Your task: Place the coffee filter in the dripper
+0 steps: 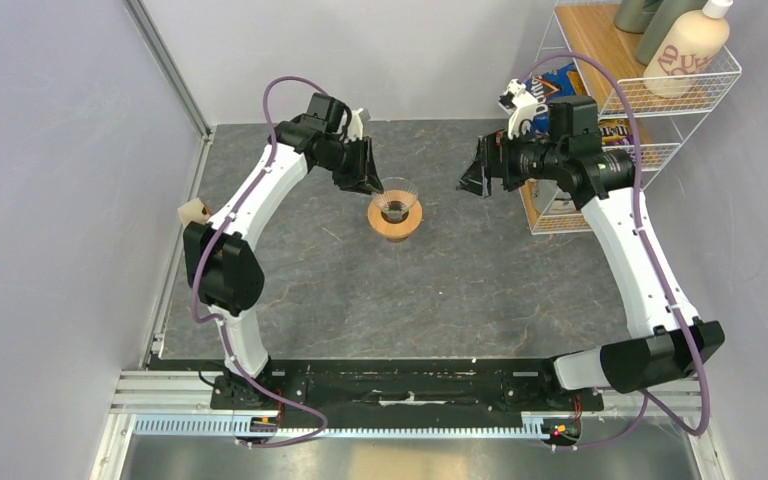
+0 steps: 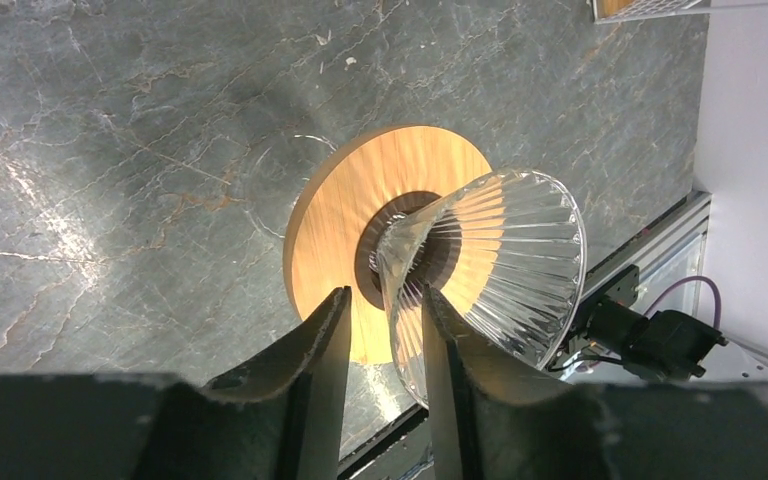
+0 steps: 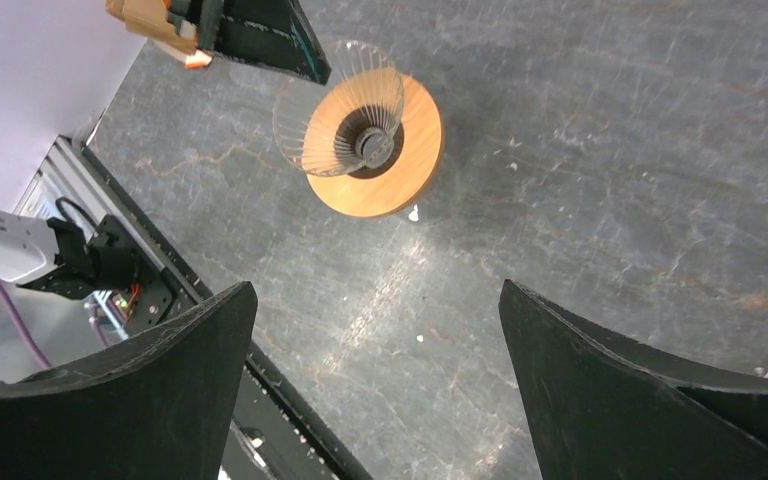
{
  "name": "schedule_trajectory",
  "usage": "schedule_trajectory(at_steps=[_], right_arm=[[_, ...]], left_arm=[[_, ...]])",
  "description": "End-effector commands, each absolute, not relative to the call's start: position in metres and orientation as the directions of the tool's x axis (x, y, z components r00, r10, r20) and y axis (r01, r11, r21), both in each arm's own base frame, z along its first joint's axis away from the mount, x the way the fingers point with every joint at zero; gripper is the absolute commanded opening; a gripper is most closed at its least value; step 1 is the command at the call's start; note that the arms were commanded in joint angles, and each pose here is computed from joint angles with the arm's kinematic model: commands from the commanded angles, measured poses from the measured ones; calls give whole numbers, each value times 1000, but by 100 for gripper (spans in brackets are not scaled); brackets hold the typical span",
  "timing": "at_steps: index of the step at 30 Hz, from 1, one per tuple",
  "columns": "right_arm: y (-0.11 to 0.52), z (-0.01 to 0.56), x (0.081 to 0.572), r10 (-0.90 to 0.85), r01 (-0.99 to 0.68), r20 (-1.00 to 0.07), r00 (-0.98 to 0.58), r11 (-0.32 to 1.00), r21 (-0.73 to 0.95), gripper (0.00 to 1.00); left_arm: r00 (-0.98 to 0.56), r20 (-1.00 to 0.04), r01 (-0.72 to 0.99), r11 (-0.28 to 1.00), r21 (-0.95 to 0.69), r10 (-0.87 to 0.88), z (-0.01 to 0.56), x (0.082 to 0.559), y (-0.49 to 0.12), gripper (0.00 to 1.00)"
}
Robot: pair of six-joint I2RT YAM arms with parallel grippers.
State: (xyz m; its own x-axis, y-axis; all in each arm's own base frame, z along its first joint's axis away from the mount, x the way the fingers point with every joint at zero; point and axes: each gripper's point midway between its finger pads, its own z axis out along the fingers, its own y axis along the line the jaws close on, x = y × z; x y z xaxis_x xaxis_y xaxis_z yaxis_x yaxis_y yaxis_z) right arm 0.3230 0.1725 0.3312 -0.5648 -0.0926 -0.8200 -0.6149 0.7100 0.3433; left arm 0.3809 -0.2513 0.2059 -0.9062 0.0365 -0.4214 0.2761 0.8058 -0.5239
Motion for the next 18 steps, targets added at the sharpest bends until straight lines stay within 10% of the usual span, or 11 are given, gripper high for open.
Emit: schedule_trajectory(at_steps=[1, 6, 18], right_arm=[[181, 327, 319, -96, -613, -772, -628, 673, 415, 99], [192, 310, 319, -98, -580, -689, -718, 633, 514, 99], [233, 268, 351, -31, -436, -531, -847, 611, 660, 86]], left_arm=[[-820, -570, 387, 777, -497, 44, 258, 380, -247, 45], [-803, -594, 396, 780, -485, 38, 277, 369, -227, 60], [-865, -497, 394, 696, -601, 60, 257, 347, -233, 54]])
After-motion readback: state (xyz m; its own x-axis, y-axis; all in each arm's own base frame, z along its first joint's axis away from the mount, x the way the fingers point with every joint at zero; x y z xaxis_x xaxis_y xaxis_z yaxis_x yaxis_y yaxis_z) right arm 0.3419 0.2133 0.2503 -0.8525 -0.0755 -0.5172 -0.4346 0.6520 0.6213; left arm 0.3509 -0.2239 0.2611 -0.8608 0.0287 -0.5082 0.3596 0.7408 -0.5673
